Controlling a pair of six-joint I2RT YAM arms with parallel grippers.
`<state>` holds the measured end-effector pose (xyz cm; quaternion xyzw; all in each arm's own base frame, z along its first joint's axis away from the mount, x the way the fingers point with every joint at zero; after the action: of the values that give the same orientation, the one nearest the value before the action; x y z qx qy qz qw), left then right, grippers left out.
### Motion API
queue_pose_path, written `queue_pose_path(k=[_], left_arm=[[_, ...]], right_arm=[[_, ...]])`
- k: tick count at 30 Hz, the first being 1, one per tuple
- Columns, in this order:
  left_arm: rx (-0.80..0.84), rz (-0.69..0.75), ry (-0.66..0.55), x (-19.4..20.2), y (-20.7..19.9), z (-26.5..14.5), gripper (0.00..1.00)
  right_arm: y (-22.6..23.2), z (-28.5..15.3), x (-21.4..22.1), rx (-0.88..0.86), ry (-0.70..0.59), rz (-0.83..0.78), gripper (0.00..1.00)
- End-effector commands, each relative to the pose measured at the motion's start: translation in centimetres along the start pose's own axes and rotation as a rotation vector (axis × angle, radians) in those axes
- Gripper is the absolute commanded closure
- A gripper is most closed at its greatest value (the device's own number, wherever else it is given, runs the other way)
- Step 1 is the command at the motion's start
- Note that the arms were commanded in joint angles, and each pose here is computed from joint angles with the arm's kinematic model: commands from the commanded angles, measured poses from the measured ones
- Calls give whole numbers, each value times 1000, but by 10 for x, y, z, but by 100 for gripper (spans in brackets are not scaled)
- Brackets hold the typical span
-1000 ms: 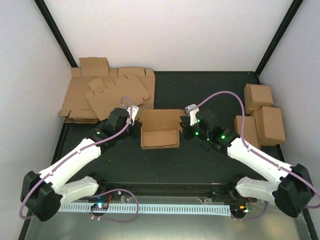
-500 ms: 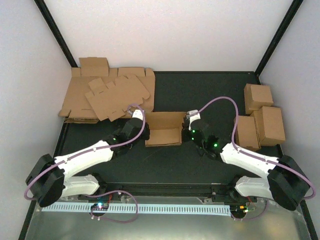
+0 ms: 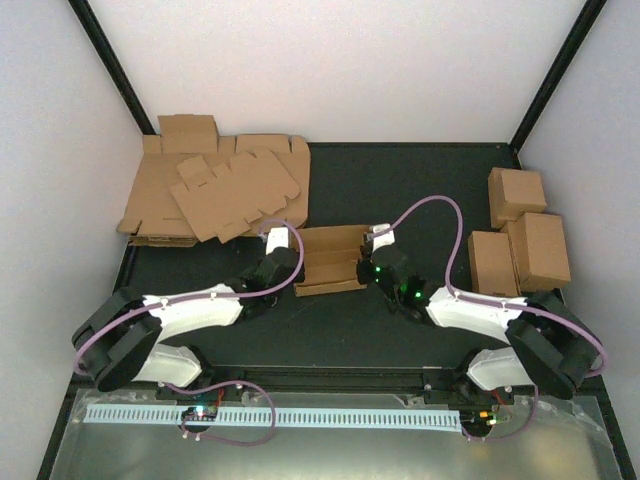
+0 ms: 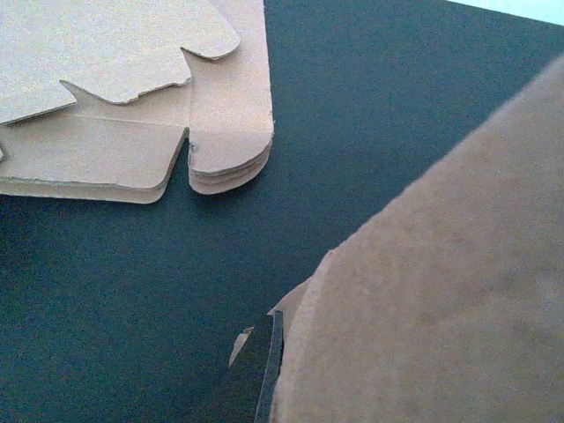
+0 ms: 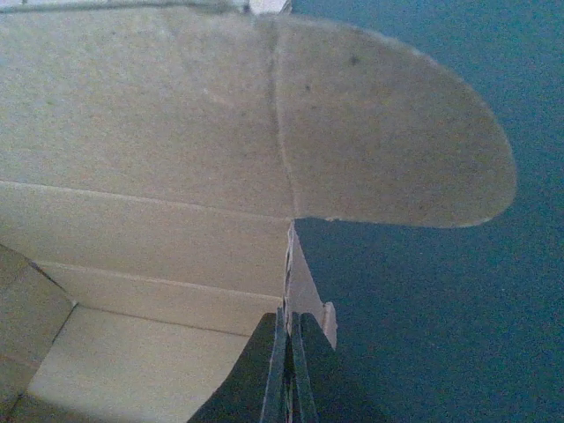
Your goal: Fold the paper box
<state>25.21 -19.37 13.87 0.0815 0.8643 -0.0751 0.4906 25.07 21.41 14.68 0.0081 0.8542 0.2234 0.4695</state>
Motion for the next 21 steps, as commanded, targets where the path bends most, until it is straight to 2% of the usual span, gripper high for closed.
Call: queue_pose_path(k=[1,6,13,21], left_arm=[[46,-71,-75,-13,-13,1,99],[24,-65,-49,2,-7,3,99],[39,-119,-11,14,-8,5,99],[2,-198,58,36,-1,6,98]], right_arm=[[5,2,2,-12,-34,14,98],[-2,2,9,23,-54,36,98],[-5,3,20,40,-19,9,98],[-17,-3,33,55,20,-1,93]])
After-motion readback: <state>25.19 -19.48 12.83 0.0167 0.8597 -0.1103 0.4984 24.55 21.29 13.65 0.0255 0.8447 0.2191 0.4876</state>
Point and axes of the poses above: each gripper's point midway between its finger pads, its own z axis out along the fingers, its own y axis along the line the jaws close on, x = y × z, the point moved 6 cm from there along -z, back along the fingers, and after that the axes turned 15 degrees about z, right-handed, at the moved point
